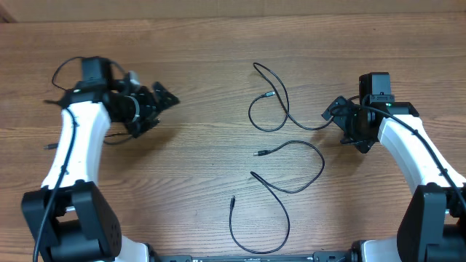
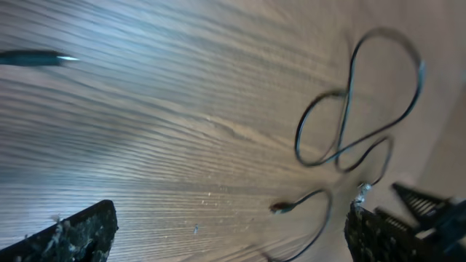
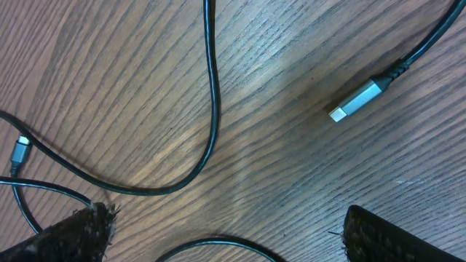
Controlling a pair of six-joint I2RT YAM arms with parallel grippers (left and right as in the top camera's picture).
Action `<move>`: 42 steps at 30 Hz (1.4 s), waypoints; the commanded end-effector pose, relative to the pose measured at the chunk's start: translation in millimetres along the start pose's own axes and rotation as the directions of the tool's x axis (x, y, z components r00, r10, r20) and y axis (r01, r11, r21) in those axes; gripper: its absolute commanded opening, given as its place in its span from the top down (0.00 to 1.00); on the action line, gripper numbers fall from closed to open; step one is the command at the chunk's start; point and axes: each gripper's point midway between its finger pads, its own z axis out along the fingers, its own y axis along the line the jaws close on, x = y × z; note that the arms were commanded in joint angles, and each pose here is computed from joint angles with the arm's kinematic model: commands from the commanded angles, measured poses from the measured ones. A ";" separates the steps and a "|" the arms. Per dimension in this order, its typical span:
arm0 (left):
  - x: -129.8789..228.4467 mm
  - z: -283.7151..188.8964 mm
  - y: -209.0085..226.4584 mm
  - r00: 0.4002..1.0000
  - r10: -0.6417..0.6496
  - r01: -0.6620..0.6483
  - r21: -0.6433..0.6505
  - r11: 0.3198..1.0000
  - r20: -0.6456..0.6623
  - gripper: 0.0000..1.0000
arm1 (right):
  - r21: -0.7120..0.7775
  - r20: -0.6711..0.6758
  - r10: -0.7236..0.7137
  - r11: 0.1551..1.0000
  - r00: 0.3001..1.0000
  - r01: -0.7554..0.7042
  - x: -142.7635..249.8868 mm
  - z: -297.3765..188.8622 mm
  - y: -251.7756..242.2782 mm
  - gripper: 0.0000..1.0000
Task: Untangle cables
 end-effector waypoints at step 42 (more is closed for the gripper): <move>166.0 85.6 -116.1 0.833 0.488 -0.498 0.033 0.867 -0.259 0.59 | 0.015 0.004 0.005 1.000 1.000 -0.005 -0.5 2.9 -3.6 0.00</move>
